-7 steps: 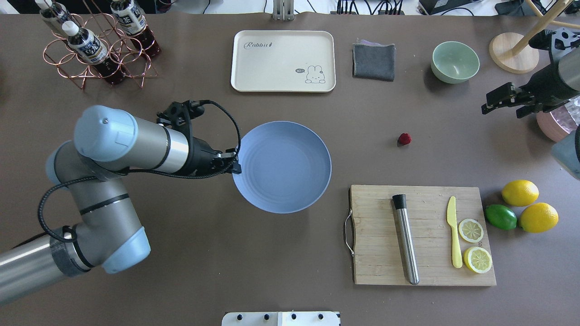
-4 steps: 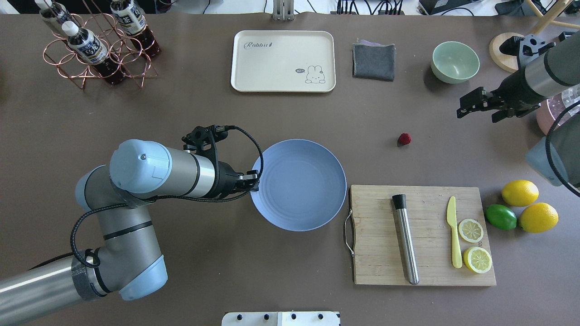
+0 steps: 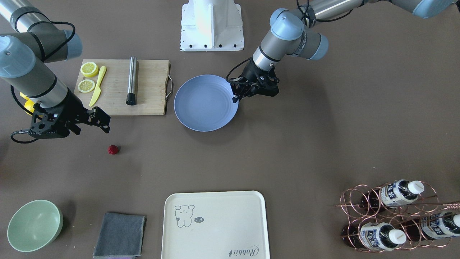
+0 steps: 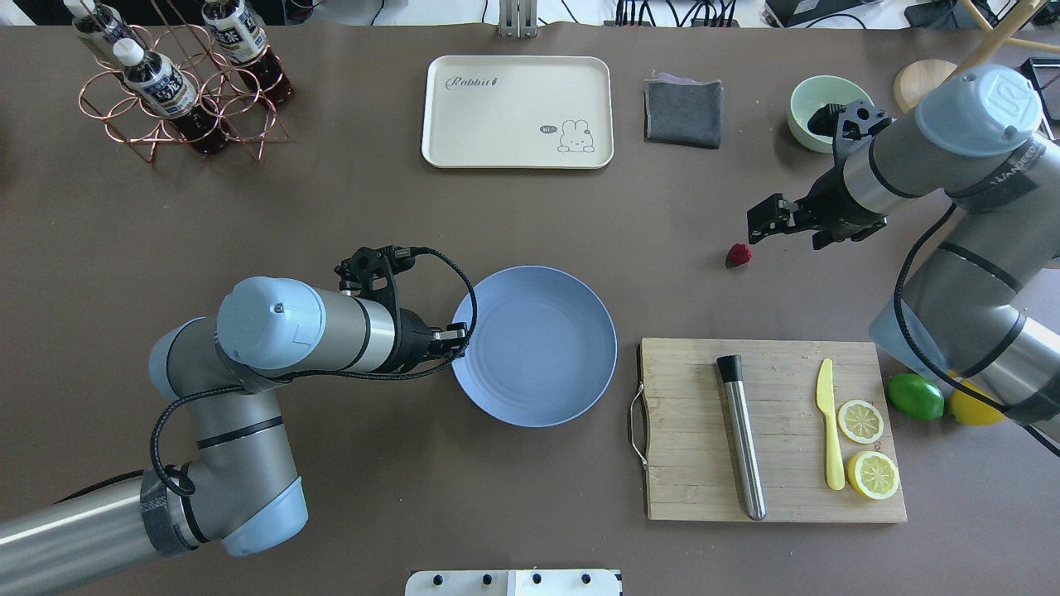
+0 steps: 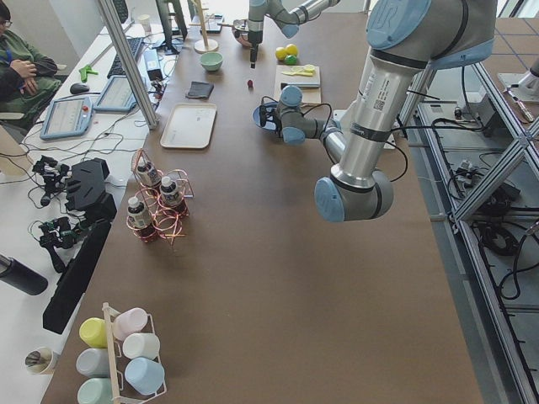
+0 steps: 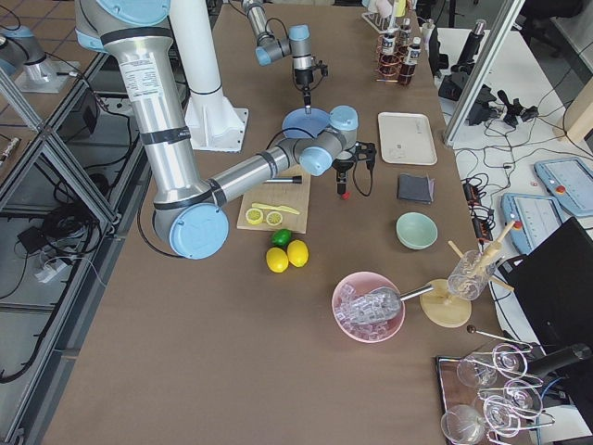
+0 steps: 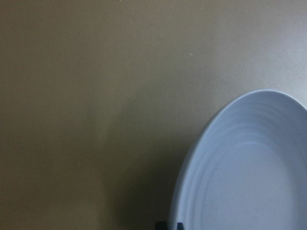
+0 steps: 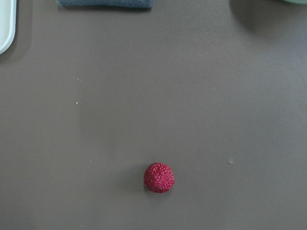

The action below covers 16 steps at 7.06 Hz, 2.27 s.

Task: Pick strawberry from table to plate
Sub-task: 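Grasp the red strawberry with the right gripper while the left gripper holds the plate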

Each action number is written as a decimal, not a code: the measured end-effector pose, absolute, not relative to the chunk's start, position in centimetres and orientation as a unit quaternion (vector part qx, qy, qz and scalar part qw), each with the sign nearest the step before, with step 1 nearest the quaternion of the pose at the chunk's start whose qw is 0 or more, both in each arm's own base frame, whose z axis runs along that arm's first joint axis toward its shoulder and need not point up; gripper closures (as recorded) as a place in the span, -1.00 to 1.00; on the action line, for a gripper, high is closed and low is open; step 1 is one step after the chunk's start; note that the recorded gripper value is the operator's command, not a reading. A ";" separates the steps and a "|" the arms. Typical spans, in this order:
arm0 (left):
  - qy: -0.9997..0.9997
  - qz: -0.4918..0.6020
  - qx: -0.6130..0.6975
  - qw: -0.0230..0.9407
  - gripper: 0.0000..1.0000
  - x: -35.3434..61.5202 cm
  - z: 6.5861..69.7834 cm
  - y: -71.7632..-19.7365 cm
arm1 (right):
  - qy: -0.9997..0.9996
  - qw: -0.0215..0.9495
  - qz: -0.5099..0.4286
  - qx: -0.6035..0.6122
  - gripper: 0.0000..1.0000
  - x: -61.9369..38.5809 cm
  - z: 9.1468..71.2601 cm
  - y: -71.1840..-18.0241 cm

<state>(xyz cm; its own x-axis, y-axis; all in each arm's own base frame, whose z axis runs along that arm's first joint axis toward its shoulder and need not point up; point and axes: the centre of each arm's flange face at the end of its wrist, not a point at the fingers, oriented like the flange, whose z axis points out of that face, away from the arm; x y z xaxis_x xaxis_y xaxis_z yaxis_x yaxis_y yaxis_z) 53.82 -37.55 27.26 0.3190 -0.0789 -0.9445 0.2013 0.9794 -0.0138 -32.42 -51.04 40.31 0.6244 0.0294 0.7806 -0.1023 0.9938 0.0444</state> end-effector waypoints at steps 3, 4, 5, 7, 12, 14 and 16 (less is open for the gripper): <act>0.573 -0.091 0.064 0.812 -0.96 53.7 27.7 -37.4 | -0.423 0.904 0.030 0.043 -1.00 -34.3 40.6 -50.4; 0.571 -0.093 0.073 0.812 -0.96 53.7 27.8 -37.6 | -0.420 0.906 0.029 0.044 -1.00 -34.9 40.6 -50.6; 0.570 -0.090 0.081 0.813 -0.96 53.6 27.8 -37.6 | -0.417 0.907 0.030 0.046 -1.00 -35.9 40.4 -51.4; 0.570 -0.086 0.087 0.813 -0.96 53.4 27.8 -37.8 | -0.409 0.911 0.033 0.046 -1.00 -37.9 40.2 -53.5; 0.579 -0.084 0.090 0.806 -0.96 51.7 26.9 -37.4 | -0.381 0.923 0.033 0.037 0.56 -40.6 42.8 -53.8; 0.579 -0.084 0.090 0.806 -0.96 51.4 27.1 -37.3 | -0.375 0.926 0.032 0.041 1.00 -41.1 43.0 -53.7; 0.580 -0.085 0.091 0.805 -0.96 51.2 27.0 -37.4 | -0.380 0.923 0.031 0.047 1.00 -41.2 42.1 -53.9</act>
